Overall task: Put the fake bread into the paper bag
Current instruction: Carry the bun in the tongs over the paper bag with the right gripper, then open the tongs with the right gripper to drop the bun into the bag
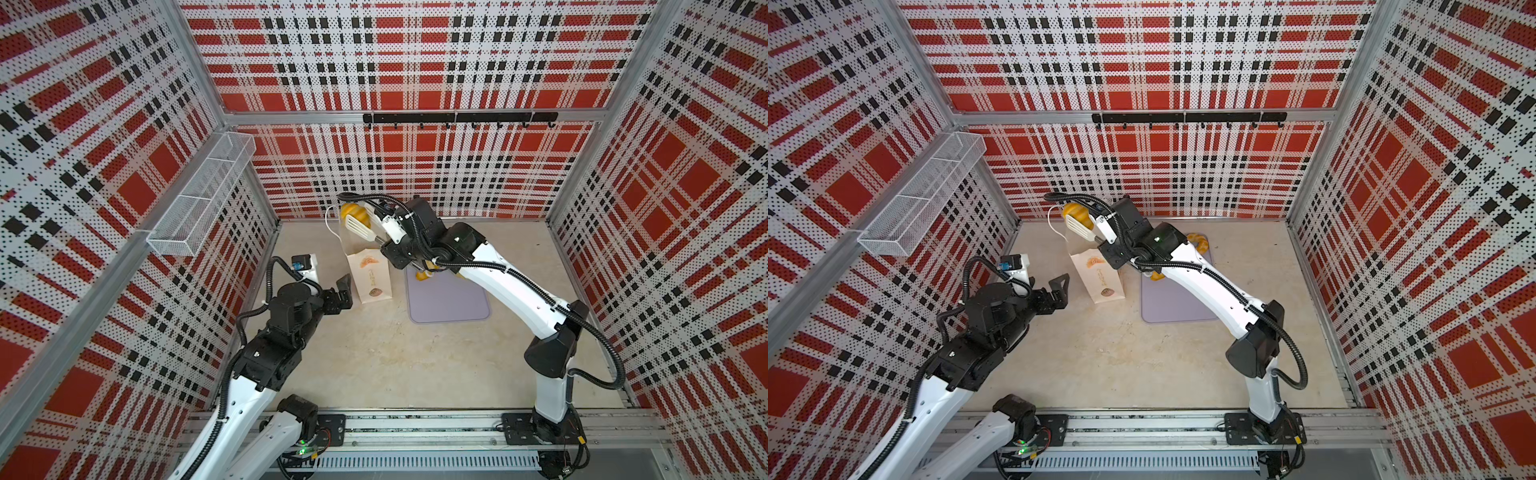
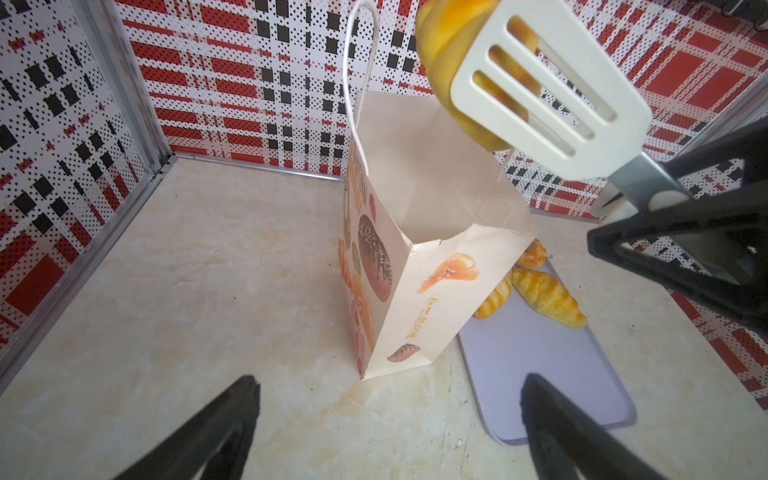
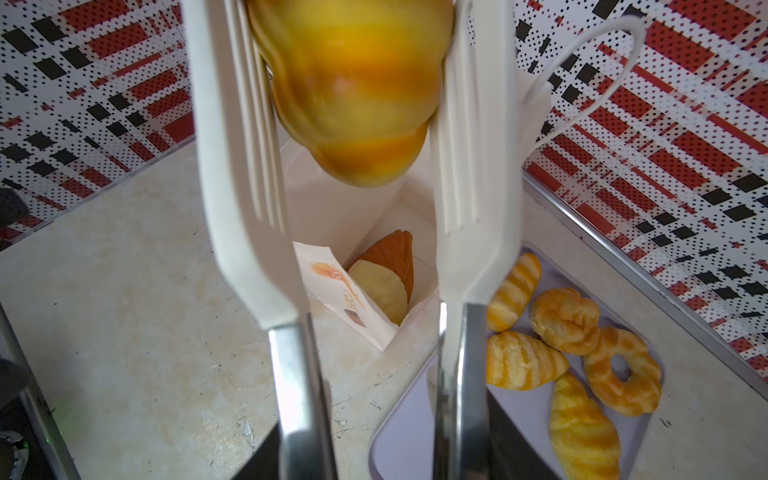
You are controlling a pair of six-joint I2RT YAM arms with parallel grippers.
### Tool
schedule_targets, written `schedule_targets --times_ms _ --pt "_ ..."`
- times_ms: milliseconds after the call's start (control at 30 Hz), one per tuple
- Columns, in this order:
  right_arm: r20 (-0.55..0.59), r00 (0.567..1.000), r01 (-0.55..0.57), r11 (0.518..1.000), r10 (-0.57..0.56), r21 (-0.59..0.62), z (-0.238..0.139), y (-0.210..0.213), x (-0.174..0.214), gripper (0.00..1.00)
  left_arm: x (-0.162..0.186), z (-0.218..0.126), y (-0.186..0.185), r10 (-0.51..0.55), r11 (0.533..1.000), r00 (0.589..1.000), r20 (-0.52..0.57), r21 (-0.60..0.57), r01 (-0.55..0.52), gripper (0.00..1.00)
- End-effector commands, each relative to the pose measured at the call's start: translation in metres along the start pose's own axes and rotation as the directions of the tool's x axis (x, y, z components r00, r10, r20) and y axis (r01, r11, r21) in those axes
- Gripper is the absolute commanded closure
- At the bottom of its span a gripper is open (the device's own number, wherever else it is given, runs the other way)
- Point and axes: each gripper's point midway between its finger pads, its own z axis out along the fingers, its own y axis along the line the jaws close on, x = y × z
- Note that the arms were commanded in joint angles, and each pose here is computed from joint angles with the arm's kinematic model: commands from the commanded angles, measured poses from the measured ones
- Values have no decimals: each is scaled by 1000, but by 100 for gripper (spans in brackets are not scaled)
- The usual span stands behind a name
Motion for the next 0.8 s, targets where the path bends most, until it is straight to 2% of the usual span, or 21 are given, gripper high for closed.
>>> schedule_targets --times_ms 0,167,767 --pt "63 998 -10 1000 10 11 0 -4 -20 47 2 0 -2 -25 999 1000 -3 22 25 1" --pt "42 999 -8 1000 7 5 8 -2 -17 45 9 3 -11 -21 997 1000 -23 74 23 1" --pt "20 1000 -21 999 21 27 13 -9 -18 41 15 1 -12 -24 995 999 -36 92 27 1"
